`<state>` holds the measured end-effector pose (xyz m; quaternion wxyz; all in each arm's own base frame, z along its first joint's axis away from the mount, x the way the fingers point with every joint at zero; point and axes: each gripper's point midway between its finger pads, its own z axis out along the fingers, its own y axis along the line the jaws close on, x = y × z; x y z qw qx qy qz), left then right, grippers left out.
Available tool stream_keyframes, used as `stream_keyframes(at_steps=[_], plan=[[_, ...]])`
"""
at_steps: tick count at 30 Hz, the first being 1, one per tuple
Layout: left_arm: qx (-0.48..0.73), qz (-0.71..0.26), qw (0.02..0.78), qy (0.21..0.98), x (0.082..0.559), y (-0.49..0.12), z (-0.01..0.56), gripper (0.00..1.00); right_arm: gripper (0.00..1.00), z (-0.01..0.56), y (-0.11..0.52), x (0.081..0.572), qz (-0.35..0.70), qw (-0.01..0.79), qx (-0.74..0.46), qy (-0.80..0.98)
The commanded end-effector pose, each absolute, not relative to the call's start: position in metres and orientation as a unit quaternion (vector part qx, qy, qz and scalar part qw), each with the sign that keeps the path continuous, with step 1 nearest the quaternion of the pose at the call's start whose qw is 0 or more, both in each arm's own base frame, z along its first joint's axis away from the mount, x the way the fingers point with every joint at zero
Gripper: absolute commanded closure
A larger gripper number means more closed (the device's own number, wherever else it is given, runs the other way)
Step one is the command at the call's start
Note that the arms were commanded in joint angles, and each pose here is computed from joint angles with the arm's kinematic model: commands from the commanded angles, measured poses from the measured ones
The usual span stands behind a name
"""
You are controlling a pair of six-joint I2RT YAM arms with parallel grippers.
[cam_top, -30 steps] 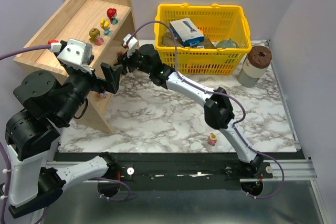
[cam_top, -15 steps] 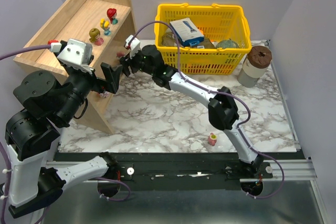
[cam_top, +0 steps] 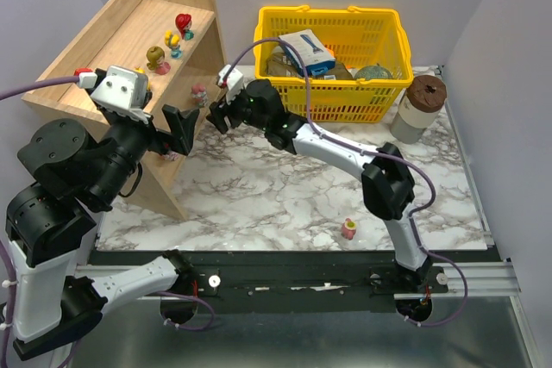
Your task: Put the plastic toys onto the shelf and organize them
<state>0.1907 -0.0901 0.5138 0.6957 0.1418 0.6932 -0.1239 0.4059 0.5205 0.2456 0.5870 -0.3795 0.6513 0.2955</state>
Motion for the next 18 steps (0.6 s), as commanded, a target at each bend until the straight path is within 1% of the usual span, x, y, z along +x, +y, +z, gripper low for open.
stream_keyframes(at_steps=[1,2,4,6,7,8,10,11,12,13,14,15,16,18], plan=[[0.138,-0.119,0.7,0.691,0.189,-0.085,0.514,0.01,0.21,0.254,0.497,0.392,0.281,0.591,-0.374,0.657],[0.137,-0.119,0.7,0.69,0.189,-0.085,0.514,0.01,0.21,0.244,0.49,0.389,0.274,0.584,-0.374,0.666],[0.138,-0.122,0.7,0.69,0.189,-0.086,0.513,0.01,0.2,0.257,0.476,0.38,0.274,0.584,-0.362,0.673],[0.138,-0.124,0.699,0.69,0.188,-0.086,0.513,0.01,0.18,0.239,0.457,0.373,0.257,0.566,-0.352,0.699],[0.14,-0.126,0.699,0.69,0.187,-0.087,0.513,0.01,0.18,0.251,0.443,0.366,0.254,0.563,-0.336,0.711],[0.141,-0.13,0.699,0.689,0.186,-0.088,0.513,0.01,0.17,0.245,0.429,0.366,0.232,0.558,-0.32,0.729],[0.144,-0.136,0.699,0.687,0.186,-0.091,0.514,0.01,0.16,0.231,0.396,0.347,0.217,0.516,-0.278,0.781],[0.149,-0.141,0.699,0.686,0.185,-0.093,0.514,0.01,0.16,0.227,0.377,0.346,0.191,0.51,-0.248,0.801],[0.15,-0.145,0.699,0.684,0.184,-0.094,0.515,0.01,0.16,0.211,0.358,0.339,0.166,0.492,-0.226,0.824],[0.153,-0.148,0.698,0.684,0.185,-0.096,0.515,0.01,0.16,0.192,0.334,0.326,0.142,0.45,-0.178,0.863],[0.158,-0.152,0.697,0.683,0.184,-0.099,0.515,0.01,0.16,0.199,0.31,0.32,0.12,0.452,-0.142,0.873],[0.162,-0.157,0.697,0.681,0.183,-0.101,0.515,0.01,0.16,0.189,0.295,0.31,0.104,0.434,-0.124,0.886],[0.164,-0.161,0.696,0.68,0.184,-0.104,0.515,0.01,0.16,0.164,0.269,0.29,0.074,0.388,-0.088,0.914],[0.176,-0.171,0.693,0.678,0.183,-0.111,0.514,0.01,0.16,0.151,0.239,0.269,0.042,0.359,-0.046,0.931]])
